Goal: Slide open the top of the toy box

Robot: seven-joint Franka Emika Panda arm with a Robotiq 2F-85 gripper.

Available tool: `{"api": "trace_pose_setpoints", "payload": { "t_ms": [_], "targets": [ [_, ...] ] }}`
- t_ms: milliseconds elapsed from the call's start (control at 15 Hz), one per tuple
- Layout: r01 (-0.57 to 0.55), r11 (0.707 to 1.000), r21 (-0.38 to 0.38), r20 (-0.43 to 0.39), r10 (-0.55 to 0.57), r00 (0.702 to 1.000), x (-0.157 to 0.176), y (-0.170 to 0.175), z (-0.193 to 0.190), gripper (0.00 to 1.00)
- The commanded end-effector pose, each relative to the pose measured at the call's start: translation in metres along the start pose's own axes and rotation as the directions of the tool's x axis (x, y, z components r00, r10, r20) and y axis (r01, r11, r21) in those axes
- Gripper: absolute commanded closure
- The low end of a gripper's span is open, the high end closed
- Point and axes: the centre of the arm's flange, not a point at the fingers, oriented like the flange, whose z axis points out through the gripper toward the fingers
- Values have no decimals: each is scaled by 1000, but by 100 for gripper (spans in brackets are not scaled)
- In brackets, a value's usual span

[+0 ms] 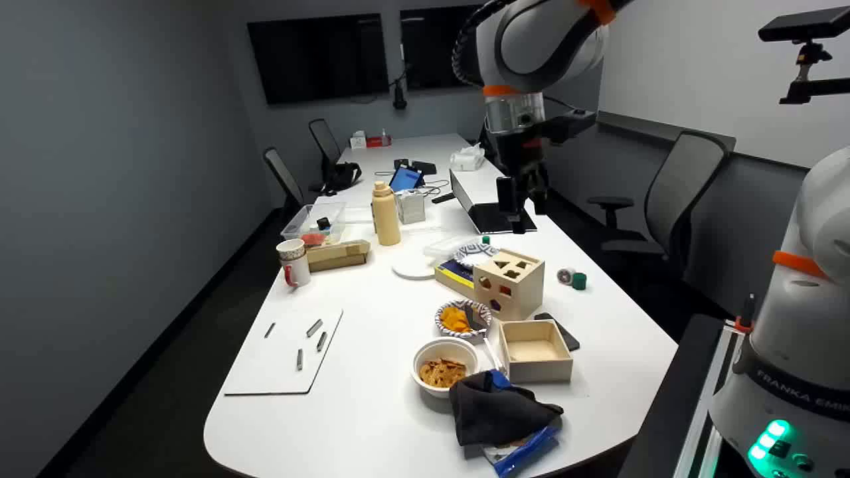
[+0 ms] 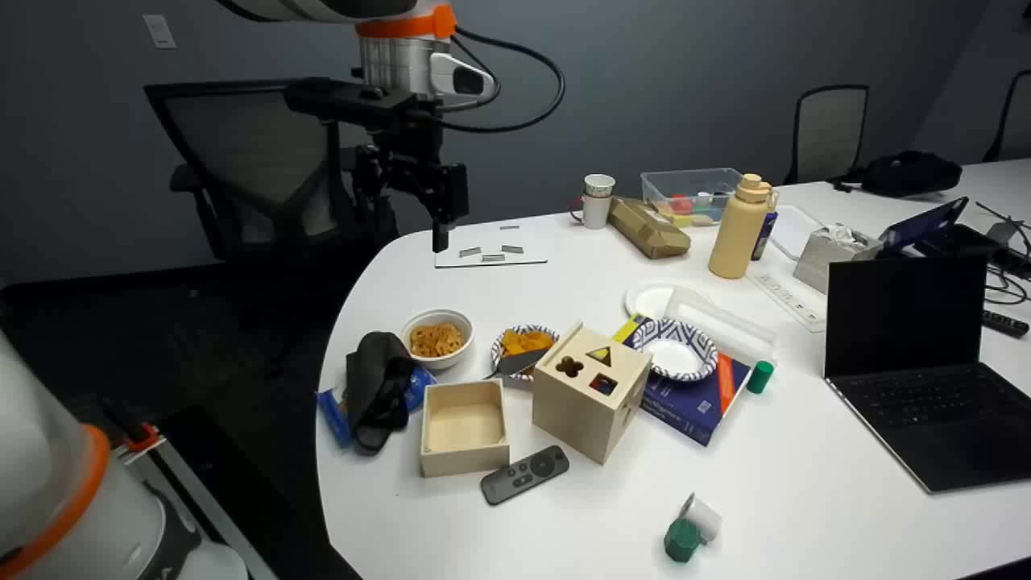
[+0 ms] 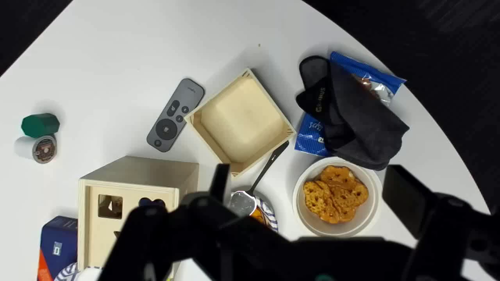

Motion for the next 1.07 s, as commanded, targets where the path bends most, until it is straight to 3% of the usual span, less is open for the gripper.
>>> {"api": "trace_pose_setpoints", "payload": {
  "t_ms": [0,400,733,1000],
  "targets": [
    [0,1000,0,0,0,1000,0,0,0,0],
    [-24,1000,1,-4,24,1000,8,7,5,0],
    [-195,977,-84,-110,186,976,55,65,50,0],
    [-276,952,-128,-109,263,959,85,108,96,0]
  ]
}}
